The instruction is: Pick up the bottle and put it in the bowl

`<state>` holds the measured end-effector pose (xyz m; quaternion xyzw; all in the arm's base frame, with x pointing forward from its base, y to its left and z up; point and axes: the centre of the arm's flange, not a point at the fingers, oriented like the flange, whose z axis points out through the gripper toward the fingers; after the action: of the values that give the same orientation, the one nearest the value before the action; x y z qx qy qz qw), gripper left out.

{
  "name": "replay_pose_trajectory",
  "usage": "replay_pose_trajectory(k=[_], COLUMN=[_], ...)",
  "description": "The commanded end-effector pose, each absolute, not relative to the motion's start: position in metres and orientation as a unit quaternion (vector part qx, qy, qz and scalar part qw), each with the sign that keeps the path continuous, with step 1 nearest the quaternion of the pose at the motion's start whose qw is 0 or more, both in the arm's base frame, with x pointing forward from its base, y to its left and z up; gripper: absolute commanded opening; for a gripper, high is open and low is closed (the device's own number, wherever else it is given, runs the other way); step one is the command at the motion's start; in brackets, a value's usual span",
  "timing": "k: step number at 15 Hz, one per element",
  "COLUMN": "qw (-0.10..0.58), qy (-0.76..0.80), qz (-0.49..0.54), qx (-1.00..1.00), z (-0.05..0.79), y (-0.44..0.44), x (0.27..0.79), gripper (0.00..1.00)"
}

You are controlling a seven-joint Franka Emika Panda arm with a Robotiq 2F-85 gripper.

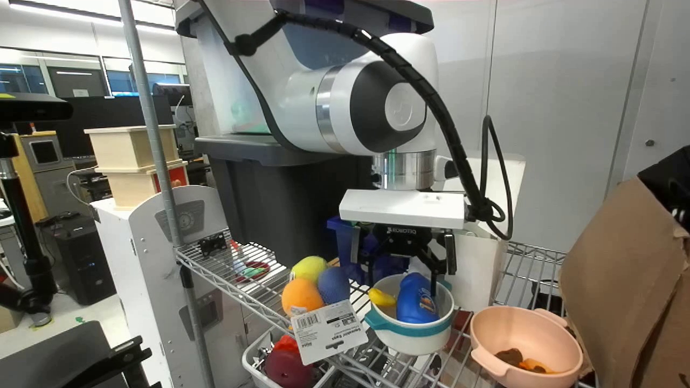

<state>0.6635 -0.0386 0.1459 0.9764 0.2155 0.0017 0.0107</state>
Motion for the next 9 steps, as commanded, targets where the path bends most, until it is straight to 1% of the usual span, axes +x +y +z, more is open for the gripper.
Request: replay_pose_trajectory(k=[1, 9], qw=[0.012, 0.013], qy=[0.227, 0.223], qz=[0.009, 0.023], qx=[0.974, 0.974], z=[0.138, 0.146], y=[-0.034, -0.041], x=[0.681, 0.695], gripper=[1.00, 1.00])
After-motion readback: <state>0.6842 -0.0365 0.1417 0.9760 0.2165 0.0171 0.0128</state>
